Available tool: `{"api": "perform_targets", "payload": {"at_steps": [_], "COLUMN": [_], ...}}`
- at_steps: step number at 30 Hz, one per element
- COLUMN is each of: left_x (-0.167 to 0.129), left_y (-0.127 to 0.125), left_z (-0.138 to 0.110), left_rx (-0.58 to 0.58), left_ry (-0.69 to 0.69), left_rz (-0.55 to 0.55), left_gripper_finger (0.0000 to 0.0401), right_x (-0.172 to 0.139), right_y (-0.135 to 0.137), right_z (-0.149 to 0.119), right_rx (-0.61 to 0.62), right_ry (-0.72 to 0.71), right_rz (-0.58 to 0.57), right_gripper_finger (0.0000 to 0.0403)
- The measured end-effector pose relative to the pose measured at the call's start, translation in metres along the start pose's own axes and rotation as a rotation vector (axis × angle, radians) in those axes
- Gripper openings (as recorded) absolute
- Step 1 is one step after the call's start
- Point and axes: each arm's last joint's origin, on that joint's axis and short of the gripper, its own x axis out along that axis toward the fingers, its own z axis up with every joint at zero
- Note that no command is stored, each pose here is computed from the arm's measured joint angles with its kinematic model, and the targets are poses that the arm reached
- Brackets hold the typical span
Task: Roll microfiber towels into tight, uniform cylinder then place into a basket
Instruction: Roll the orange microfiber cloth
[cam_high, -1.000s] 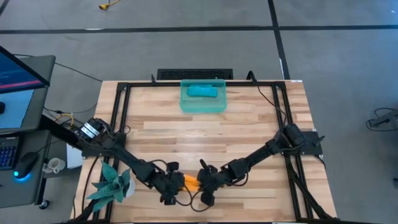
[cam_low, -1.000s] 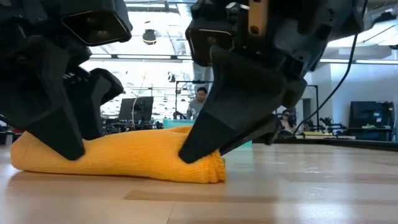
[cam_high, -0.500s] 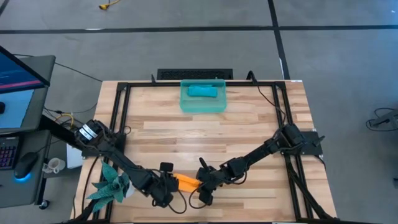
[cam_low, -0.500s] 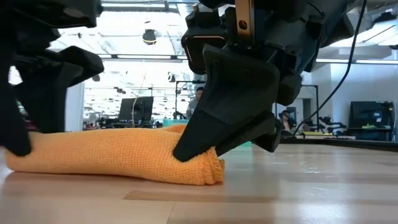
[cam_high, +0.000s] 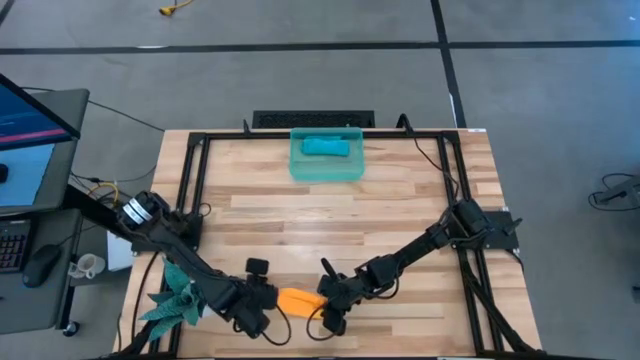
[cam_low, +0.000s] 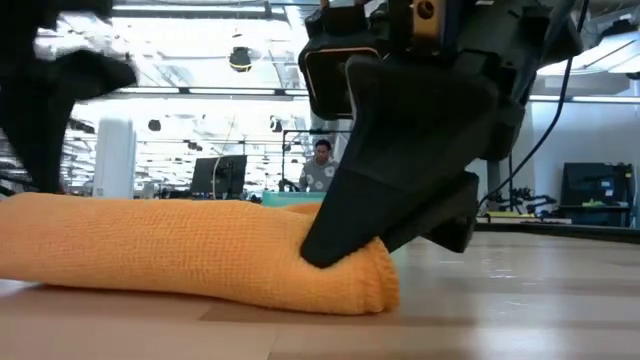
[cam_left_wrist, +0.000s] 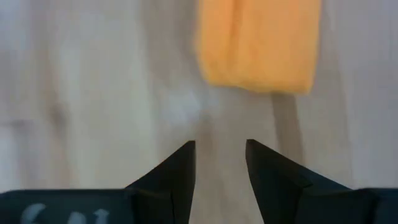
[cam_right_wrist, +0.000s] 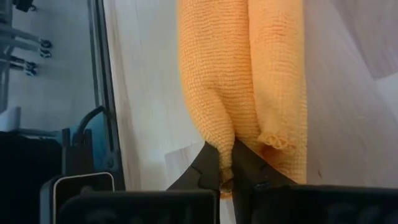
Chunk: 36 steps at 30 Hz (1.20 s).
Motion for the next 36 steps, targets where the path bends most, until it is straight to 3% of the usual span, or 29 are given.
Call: {"api": "perform_targets", "payload": {"at_steps": [3, 7, 14, 24, 36], "left_x": [-0.017, -0.029, -0.019, 0.01, 0.023], "left_y": [0.0, -0.017, -0.039, -0.023, 0.003], "left_z": [0.0, 0.002, 0.003, 0.005, 0.015], "left_rx": [0.006, 0.061, 0.127, 0.086, 0.078], "left_ry": [-0.06, -0.237, -0.456, -0.46, -0.4], "left_rz": [0.065, 0.075, -0.031, -0.18, -0.163], "left_gripper_finger": [0.0134, 0.0134, 0.0134, 0.0134, 0.0128], "right_x": [0.0, 0.0, -0.001, 0.0, 0.0], "right_y": [0.0, 0.0, -0.002, -0.002, -0.001], "right_z": [0.0, 0.001, 0.006, 0.006, 0.007], "right_rx": [0.029, 0.045, 0.055, 0.055, 0.073], "right_ry": [0.004, 0.007, -0.009, -0.017, -0.004], "right_rz": [0.004, 0.013, 0.026, 0.023, 0.047], "right_gripper_finger": [0.0026, 0.0027, 0.0026, 0.0026, 0.0026]}}
